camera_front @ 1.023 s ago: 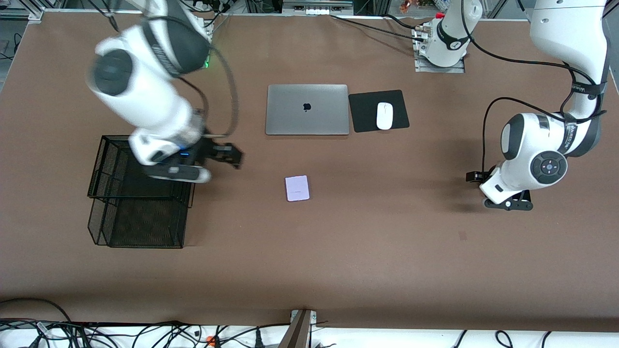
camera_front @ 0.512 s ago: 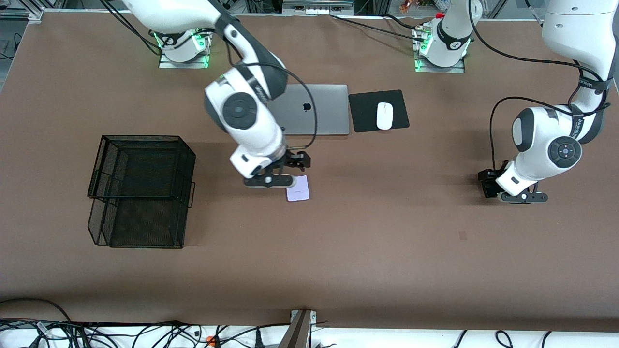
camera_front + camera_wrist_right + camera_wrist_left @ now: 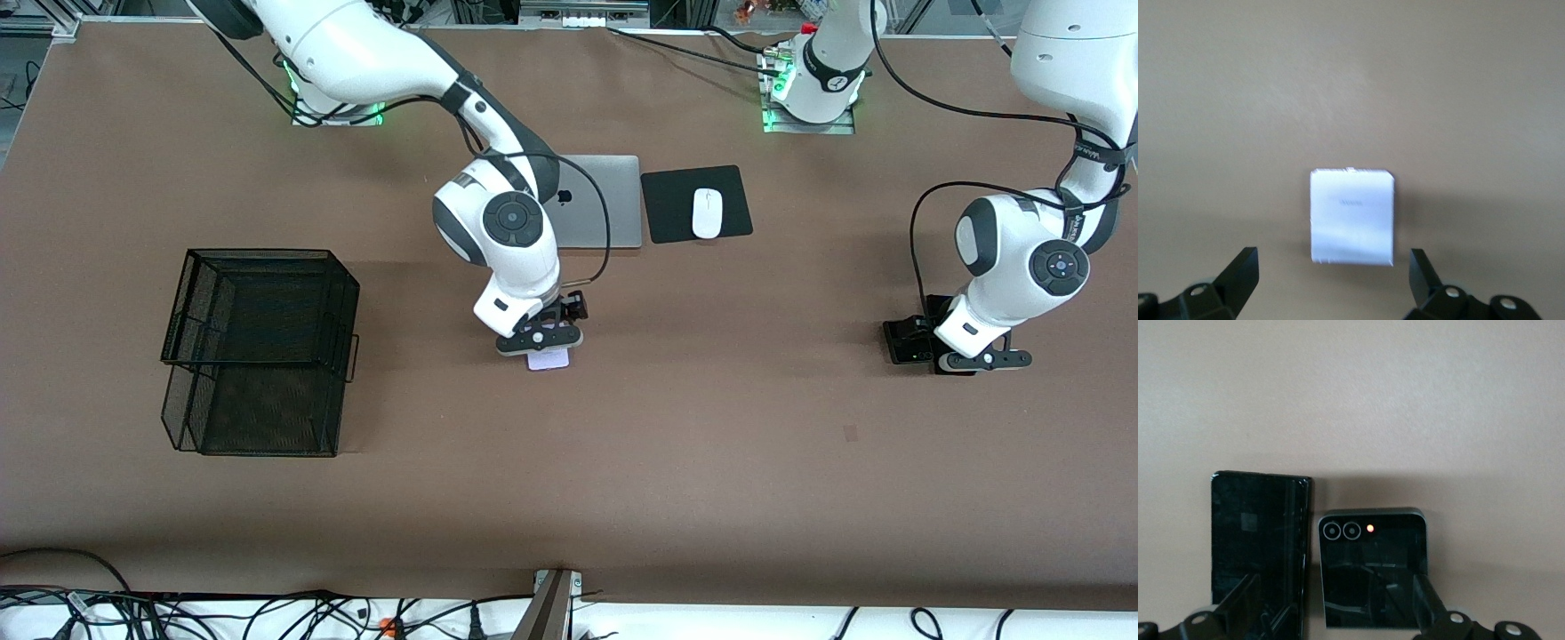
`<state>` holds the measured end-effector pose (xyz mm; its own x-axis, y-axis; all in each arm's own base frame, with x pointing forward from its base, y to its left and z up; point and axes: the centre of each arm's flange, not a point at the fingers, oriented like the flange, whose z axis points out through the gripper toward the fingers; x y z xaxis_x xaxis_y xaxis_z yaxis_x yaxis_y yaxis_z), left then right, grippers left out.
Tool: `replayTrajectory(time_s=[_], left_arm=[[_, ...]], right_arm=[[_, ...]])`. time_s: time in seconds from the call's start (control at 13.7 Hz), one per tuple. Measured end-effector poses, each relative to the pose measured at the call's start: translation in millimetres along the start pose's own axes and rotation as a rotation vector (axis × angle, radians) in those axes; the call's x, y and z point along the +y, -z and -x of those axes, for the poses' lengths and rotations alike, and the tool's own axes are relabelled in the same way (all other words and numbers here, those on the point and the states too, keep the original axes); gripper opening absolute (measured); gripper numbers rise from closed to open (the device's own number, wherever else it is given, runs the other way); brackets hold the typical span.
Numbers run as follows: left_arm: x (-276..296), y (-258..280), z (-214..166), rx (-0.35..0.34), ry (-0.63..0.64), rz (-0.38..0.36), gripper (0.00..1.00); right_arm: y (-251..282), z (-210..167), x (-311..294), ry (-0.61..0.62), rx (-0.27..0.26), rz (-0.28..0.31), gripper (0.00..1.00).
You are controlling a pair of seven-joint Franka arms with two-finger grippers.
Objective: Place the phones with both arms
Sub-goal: 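Grasp the white phone with the right gripper while the left grasps the flip phone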
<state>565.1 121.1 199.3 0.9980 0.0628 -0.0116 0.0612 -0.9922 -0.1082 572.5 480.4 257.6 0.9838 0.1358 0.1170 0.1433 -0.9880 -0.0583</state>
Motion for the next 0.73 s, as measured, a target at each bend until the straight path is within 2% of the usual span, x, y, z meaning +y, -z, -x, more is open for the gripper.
replayTrajectory(time_s=[0.22,0.51,0.73], left_arm=[[17.8,-10.8,3.6,0.019,0.037,0.016,1.00],[28.6,-17.0,3.6,0.022,0.054,0.025,1.00],[27.2,-19.6,4.5,0.026,0.058,0.026,1.00]], right_arm=[[-31.7,2.7,2.2,0.037,0.024,0.017,1.00],[-50.8,6.6,4.9,0.072,0.028,0.049,1.00],[-55.2,6.6,3.8,0.076,0.041,0.038,1.00]])
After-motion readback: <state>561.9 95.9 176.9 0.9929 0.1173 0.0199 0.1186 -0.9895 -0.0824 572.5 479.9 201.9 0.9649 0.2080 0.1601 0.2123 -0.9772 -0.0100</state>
